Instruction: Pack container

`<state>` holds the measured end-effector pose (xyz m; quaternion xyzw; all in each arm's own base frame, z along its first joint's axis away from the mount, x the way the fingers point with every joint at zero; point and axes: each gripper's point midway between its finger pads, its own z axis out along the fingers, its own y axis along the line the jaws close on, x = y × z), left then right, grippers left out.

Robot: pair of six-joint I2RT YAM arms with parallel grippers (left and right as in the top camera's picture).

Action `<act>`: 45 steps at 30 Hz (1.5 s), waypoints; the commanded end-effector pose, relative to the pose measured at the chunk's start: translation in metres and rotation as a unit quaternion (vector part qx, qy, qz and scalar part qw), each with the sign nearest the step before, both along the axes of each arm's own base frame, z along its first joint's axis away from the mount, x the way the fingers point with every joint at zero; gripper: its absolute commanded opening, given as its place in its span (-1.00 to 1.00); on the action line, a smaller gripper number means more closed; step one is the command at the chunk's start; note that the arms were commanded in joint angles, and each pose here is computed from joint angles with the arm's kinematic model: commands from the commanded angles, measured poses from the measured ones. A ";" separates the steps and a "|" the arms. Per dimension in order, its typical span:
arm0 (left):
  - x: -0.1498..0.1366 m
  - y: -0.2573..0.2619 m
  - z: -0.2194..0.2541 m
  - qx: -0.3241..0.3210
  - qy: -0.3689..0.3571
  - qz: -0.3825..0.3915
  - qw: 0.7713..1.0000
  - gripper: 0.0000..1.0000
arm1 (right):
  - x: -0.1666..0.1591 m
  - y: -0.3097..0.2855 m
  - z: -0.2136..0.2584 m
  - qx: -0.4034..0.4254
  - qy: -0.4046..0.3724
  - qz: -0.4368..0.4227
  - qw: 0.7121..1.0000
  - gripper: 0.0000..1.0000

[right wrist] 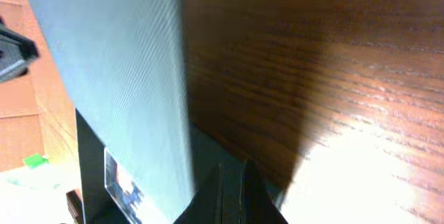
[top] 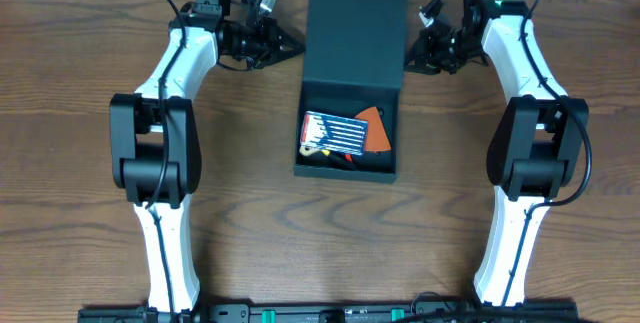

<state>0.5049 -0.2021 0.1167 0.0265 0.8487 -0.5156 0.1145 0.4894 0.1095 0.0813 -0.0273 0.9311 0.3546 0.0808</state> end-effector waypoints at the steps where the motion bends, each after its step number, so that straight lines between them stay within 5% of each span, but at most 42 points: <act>1: 0.001 -0.001 0.026 0.008 -0.049 -0.008 0.999 -0.89 | 0.006 0.012 0.018 0.009 -0.034 0.030 0.999 -0.98; 23: -0.005 0.031 -0.036 0.091 0.037 0.029 0.995 -0.89 | 0.010 -0.012 0.005 -0.085 -0.017 0.000 0.996 -0.98; 45: 0.016 0.011 -0.076 -0.036 0.109 0.043 0.992 -0.89 | 0.019 0.021 -0.041 0.037 0.025 0.000 0.999 -0.98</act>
